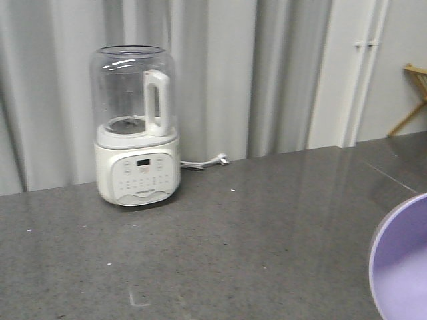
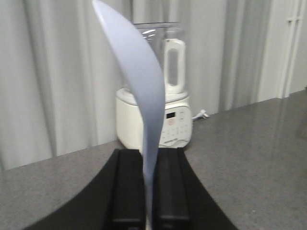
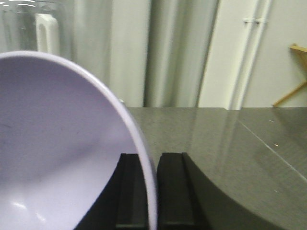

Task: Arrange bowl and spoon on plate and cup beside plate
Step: 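Drive the base, holding spoon and bowl, to the light blue plate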

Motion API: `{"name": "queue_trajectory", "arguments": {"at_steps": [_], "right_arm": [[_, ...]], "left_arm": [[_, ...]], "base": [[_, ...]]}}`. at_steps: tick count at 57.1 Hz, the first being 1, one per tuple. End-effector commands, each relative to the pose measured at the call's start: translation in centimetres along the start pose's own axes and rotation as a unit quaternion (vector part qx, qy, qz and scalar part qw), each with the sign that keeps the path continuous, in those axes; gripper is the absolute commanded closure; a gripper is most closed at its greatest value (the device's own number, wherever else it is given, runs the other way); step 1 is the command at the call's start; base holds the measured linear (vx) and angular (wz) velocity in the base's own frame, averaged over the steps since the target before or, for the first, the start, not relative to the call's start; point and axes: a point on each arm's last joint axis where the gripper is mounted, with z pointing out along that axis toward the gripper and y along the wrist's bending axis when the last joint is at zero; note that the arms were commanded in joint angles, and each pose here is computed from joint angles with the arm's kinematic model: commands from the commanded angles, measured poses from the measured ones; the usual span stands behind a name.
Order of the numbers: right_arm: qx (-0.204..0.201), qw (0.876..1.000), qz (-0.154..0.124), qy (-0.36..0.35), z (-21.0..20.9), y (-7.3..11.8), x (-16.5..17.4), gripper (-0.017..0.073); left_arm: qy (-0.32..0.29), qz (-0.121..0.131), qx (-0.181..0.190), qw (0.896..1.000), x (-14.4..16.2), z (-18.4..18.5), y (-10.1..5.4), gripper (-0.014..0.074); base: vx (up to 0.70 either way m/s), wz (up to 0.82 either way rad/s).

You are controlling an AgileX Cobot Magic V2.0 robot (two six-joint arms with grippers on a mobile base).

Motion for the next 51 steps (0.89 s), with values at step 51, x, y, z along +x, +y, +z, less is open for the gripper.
{"name": "queue_trajectory", "arguments": {"at_steps": [51], "right_arm": [[0.021,0.999,0.004,-0.047,-0.27,-0.40,-1.49,0.0568]], "left_arm": [[-0.050,-0.007,-0.003,0.999,-1.46,-0.15,0.05,0.0600]], "base": [[-0.16,-0.62]]}}
